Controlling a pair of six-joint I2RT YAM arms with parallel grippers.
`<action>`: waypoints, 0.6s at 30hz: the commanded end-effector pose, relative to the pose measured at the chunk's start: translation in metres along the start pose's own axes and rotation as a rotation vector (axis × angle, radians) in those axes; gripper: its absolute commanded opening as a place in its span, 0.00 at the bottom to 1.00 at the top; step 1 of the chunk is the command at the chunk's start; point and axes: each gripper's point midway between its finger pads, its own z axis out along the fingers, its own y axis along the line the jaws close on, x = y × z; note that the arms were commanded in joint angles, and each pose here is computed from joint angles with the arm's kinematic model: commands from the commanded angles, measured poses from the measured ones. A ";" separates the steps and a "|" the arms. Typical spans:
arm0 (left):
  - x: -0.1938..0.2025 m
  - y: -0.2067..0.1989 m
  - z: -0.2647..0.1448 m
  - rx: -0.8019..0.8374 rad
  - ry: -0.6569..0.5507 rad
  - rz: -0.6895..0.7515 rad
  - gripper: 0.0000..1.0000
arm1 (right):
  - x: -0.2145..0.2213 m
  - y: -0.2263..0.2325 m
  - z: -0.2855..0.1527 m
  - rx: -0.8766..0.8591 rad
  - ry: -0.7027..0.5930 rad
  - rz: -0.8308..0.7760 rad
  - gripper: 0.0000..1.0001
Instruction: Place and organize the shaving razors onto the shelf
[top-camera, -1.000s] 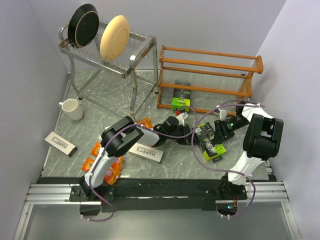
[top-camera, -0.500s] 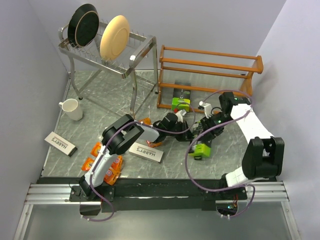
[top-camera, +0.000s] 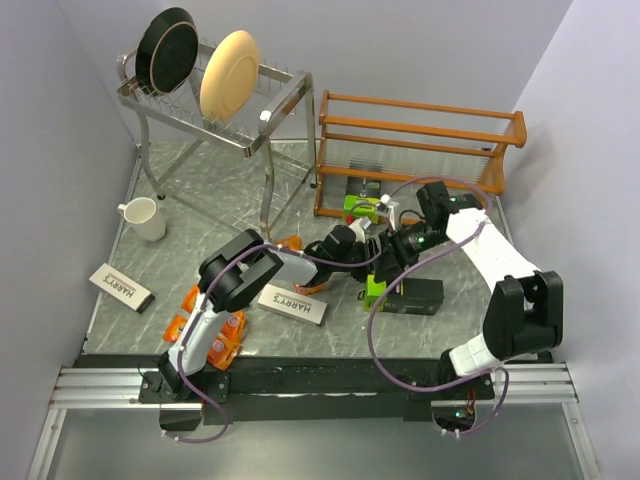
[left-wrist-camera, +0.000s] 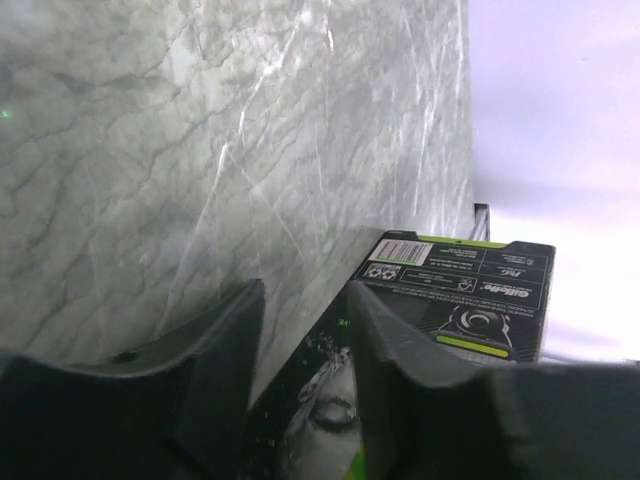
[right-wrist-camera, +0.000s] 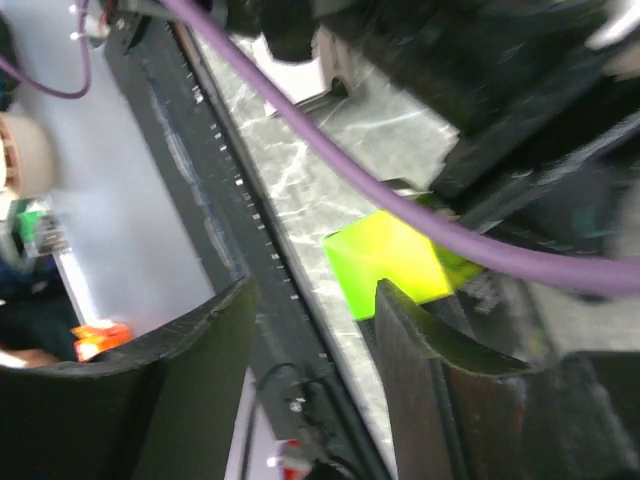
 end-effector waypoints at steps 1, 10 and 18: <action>-0.010 0.020 -0.028 -0.149 -0.023 0.028 0.52 | -0.020 0.012 -0.044 0.117 -0.110 -0.183 0.63; -0.073 -0.027 -0.097 -0.043 -0.037 0.315 0.89 | -0.015 0.001 -0.102 0.326 -0.305 -0.035 0.77; -0.008 -0.091 -0.123 0.200 0.212 0.909 0.99 | -0.019 -0.011 -0.142 0.424 -0.475 0.054 0.83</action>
